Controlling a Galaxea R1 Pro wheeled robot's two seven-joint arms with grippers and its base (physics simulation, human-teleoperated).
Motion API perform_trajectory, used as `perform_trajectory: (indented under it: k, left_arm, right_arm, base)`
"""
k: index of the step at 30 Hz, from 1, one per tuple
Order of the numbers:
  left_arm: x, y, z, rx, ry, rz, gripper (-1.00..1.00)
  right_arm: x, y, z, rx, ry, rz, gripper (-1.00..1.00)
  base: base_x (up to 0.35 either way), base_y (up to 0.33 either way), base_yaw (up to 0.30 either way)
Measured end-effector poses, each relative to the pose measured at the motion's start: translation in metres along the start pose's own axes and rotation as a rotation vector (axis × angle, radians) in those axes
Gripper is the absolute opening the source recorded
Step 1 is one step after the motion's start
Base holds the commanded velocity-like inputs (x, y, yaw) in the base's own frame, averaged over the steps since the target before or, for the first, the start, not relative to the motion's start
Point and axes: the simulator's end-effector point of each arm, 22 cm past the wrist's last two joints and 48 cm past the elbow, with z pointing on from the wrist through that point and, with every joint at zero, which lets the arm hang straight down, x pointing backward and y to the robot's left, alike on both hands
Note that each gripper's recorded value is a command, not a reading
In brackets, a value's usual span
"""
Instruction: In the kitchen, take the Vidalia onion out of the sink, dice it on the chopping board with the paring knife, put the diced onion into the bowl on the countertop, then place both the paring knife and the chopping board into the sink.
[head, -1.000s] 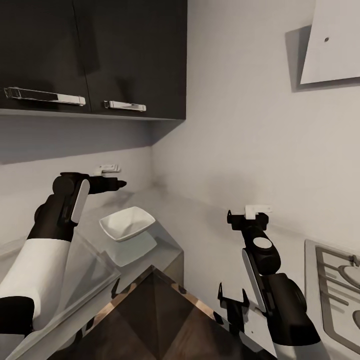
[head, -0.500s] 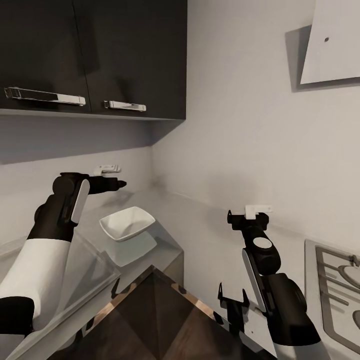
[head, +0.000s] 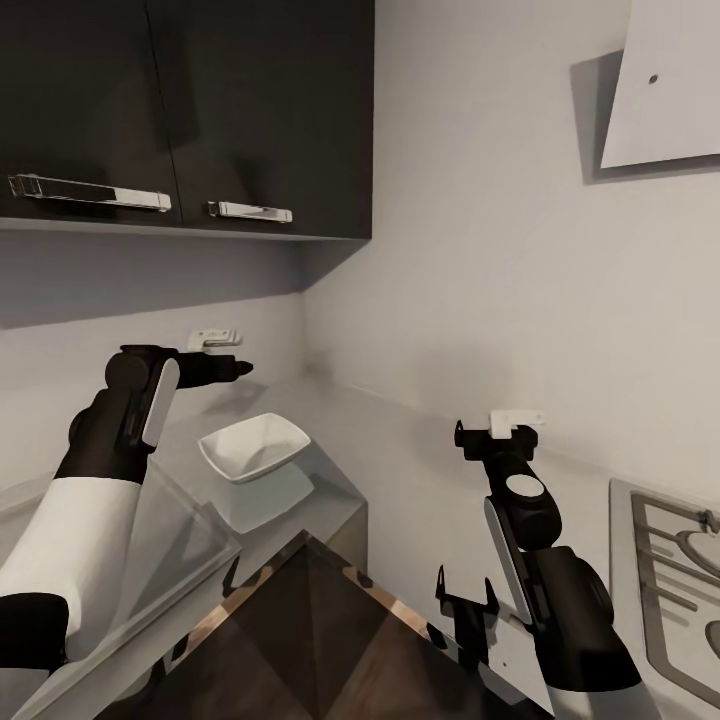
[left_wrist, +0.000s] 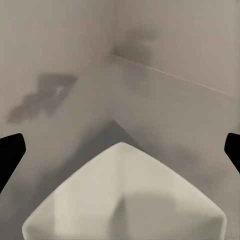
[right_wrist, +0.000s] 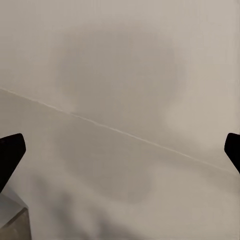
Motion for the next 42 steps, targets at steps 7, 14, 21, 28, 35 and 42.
perform_trajectory:
  k: [7,14,21,28,35,42]
  left_arm:
    - [0.005,0.002,0.003,-0.004,0.012,-0.003,1.0]
    - [0.025,0.016,0.014,-0.021,0.063,-0.045,1.0]
    - [0.029,0.034,0.014,-0.032,0.065,-0.115,1.0]
    - [0.04,0.04,0.019,-0.042,0.094,-0.127,1.0]
    - [0.065,0.067,0.025,-0.173,0.159,-0.121,1.0]
    - [0.078,0.082,0.025,-0.281,0.195,-0.115,1.0]
  right_arm:
    - [0.0,0.0,0.0,0.0,0.0,0.0,1.0]
    - [0.0,0.0,0.0,0.001,0.001,-0.003,1.0]
    - [-0.002,-0.005,0.0,0.024,-0.007,-0.033,1.0]
    - [-0.002,-0.005,0.0,0.03,-0.006,-0.041,1.0]
    - [-0.002,-0.005,0.0,0.03,-0.006,-0.042,1.0]
    - [-0.002,-0.005,-0.001,0.03,-0.006,-0.042,1.0]
  base:
    - [0.0,0.0,0.0]
    - [0.0,0.0,0.0]
    - [0.0,0.0,0.0]
    - [0.0,0.0,0.0]
    - [0.0,0.0,0.0]
    - [0.0,0.0,0.0]
